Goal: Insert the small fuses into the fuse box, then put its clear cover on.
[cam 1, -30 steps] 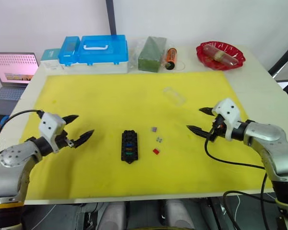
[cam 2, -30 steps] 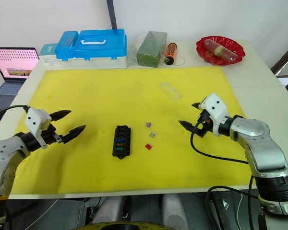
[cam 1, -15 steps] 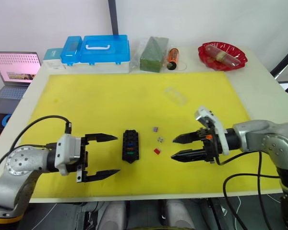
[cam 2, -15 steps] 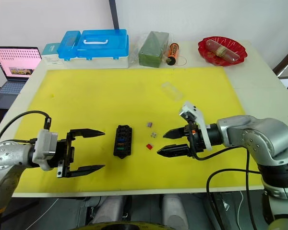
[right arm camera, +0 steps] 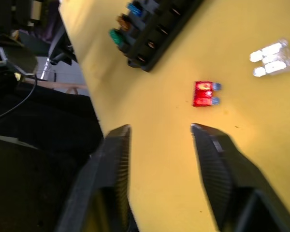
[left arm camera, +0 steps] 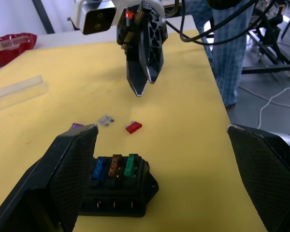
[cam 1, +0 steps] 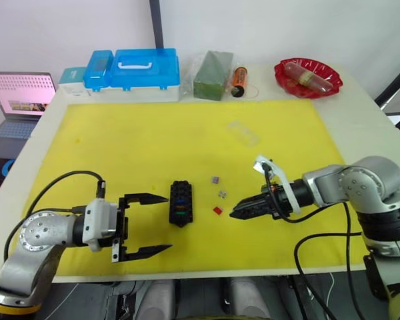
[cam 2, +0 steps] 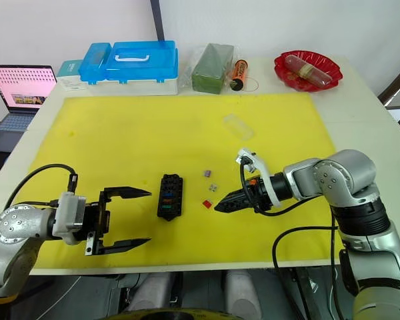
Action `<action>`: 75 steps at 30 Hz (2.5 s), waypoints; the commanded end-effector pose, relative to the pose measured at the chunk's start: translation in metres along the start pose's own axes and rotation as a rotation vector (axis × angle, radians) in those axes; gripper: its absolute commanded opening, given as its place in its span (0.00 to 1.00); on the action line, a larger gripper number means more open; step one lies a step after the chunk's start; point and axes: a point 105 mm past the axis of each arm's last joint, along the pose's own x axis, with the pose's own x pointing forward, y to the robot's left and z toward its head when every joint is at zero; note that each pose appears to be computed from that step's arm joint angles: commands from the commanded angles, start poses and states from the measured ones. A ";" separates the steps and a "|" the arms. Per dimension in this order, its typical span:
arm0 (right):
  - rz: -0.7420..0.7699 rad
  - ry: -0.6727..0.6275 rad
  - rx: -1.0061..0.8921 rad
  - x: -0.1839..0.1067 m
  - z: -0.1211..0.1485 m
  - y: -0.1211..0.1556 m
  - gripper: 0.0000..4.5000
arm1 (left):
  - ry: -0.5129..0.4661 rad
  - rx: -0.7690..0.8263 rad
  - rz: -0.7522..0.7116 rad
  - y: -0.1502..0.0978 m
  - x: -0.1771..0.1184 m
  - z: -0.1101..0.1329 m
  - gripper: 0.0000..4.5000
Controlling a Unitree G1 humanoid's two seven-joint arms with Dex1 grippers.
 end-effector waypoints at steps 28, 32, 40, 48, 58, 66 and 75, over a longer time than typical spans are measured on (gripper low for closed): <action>0.000 0.042 0.034 0.033 0.007 -0.018 0.48 | -0.022 0.029 0.003 -0.003 0.009 0.006 1.00; 0.017 0.044 0.040 0.038 0.008 -0.017 0.48 | -0.021 0.028 0.003 -0.003 0.010 0.006 1.00; 0.035 0.054 0.034 0.046 0.009 -0.015 0.48 | -0.022 0.026 0.007 -0.002 0.012 0.007 1.00; 0.050 0.060 0.023 0.053 0.008 -0.013 0.48 | -0.025 0.022 0.002 -0.001 0.018 0.013 1.00; 0.005 0.079 0.007 0.051 -0.001 -0.023 0.01 | -0.024 0.019 0.005 0.002 0.020 0.017 1.00; -0.003 0.007 0.014 0.033 0.006 -0.019 0.01 | -0.020 0.015 0.006 -0.002 0.019 0.014 1.00; -0.113 -0.379 0.125 -0.020 -0.017 -0.007 0.01 | -0.030 0.003 0.023 -0.003 0.015 0.015 1.00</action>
